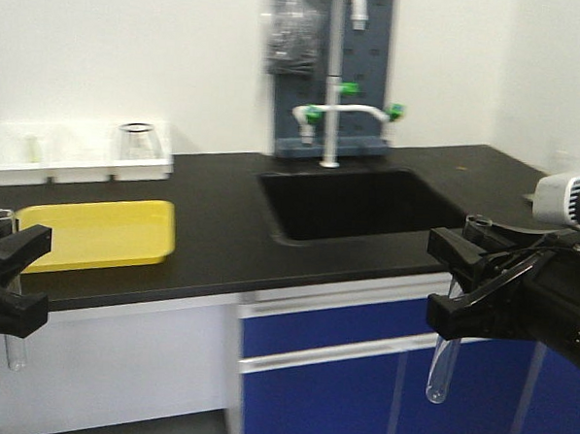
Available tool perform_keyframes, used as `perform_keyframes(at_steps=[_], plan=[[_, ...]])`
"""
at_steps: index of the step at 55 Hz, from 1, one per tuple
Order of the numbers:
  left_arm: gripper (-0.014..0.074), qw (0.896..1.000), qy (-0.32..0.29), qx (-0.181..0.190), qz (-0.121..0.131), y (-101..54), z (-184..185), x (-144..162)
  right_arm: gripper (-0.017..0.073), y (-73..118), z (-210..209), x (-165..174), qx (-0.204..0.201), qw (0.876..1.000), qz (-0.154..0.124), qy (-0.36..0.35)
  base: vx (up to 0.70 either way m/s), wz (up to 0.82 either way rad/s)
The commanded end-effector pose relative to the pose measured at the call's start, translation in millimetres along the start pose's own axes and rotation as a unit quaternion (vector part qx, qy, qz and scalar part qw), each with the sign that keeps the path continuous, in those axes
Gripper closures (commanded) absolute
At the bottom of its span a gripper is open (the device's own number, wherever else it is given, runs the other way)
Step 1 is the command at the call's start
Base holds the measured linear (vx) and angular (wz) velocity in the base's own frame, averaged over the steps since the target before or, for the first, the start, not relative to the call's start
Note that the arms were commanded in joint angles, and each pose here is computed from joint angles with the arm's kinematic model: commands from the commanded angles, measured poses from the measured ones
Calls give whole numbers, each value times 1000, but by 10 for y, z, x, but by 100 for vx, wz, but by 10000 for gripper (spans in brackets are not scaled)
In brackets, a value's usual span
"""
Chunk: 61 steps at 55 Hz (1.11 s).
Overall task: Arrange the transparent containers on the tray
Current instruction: 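Hold both test tubes while the base drives to the yellow tray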
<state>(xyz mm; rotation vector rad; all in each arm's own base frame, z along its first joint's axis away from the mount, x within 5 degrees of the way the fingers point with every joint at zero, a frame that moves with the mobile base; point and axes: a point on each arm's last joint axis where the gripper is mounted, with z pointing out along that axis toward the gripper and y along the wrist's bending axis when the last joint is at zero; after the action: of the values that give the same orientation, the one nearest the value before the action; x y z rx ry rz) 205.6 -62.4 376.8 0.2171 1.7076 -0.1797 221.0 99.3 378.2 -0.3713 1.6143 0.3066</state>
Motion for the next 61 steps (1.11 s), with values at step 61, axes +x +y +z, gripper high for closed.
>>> perform_keyframes(at_steps=[61], plan=[[596, 999, -44, 21, -6, -42, -56, -164, 572, 14, -64, -219, -9, 998, -8, -65, 22, 48]])
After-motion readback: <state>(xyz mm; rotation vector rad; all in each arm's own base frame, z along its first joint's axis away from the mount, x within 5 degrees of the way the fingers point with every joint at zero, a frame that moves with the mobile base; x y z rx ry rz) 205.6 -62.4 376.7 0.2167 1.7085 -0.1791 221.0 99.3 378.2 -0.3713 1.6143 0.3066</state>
